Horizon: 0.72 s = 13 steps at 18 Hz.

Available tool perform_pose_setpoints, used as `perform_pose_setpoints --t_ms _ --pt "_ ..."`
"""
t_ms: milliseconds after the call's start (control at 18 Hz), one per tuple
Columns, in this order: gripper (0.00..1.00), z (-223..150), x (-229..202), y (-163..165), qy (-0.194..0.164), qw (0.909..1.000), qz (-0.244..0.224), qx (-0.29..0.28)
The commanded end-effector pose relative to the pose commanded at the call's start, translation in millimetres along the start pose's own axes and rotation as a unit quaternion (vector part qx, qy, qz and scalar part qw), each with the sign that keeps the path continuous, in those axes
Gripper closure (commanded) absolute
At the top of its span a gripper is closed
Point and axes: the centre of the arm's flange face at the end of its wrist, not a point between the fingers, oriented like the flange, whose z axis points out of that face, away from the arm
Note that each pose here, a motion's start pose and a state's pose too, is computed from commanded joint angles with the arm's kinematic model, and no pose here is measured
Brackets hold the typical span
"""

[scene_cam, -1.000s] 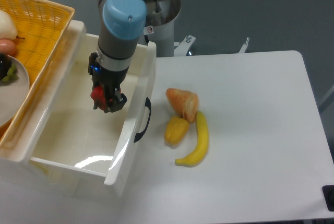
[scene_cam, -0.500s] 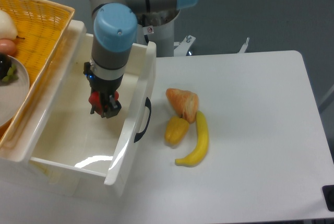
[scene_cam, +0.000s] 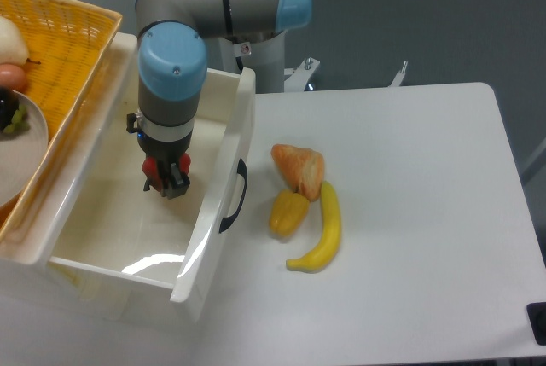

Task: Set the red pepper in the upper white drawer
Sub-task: 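Lower the red pepper into the drawer and open the gripper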

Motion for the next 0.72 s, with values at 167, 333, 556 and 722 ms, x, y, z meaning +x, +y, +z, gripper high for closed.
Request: perform_pose_setpoints --t_ms 167,333,556,722 --pt "0.28 1.6 -2.5 -1.6 -0.004 1.0000 0.003 0.002" --pt "0.26 3.0 -4.3 -9.8 -0.025 0.9995 0.015 0.010" --pt "0.19 3.2 -4.9 -10.0 -0.025 0.9995 0.015 0.010" --pt "0.09 0.4 -6.2 -11.3 -0.028 0.9994 0.016 0.011"
